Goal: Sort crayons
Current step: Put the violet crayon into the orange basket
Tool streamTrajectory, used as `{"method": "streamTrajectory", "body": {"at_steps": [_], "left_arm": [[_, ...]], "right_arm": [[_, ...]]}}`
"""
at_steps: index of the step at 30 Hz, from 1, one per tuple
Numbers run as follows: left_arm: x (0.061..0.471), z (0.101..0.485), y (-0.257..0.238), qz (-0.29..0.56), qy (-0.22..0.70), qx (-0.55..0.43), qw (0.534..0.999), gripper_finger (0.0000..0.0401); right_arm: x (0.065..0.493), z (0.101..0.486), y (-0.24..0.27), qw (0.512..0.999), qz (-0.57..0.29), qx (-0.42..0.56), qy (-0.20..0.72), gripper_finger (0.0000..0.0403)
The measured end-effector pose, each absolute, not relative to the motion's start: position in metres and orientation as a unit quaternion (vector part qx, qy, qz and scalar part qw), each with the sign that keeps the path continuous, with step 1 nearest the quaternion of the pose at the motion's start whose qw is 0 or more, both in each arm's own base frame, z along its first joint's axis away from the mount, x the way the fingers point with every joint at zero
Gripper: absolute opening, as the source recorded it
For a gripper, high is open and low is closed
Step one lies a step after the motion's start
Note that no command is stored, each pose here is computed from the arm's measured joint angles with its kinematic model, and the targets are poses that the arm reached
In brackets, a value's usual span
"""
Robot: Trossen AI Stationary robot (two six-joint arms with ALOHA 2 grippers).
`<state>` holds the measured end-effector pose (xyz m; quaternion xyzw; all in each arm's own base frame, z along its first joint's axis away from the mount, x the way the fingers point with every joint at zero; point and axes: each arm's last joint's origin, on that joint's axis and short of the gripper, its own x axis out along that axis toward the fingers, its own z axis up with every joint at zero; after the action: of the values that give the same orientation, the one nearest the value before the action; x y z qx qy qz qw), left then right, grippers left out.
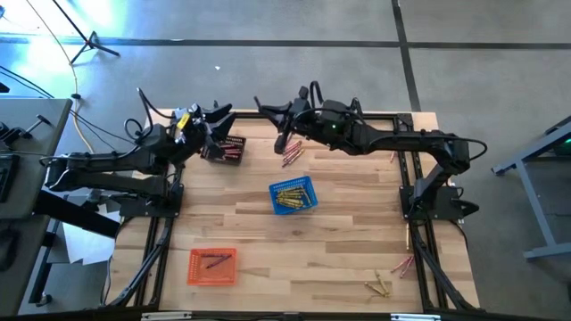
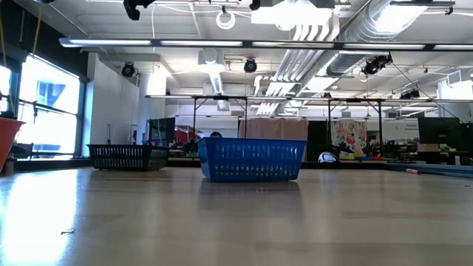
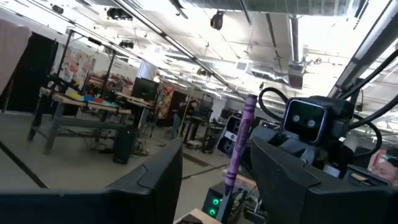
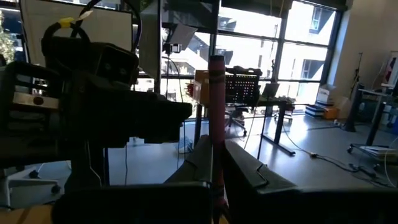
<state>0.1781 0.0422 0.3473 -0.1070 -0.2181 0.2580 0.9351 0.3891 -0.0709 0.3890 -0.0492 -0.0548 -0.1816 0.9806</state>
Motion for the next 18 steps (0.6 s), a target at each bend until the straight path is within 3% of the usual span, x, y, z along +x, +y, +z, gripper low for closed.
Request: {"method": "streamTrajectory", "body": {"at_steps": [18], "left_arm": [[0.211,0.391,0.048,0.275,-0.097,-0.067,0.954,0.0177]], "right_arm": [[0.39,0.384,-0.068,0.979,-0.201,-0.027,-0.032,0.0005]]}}
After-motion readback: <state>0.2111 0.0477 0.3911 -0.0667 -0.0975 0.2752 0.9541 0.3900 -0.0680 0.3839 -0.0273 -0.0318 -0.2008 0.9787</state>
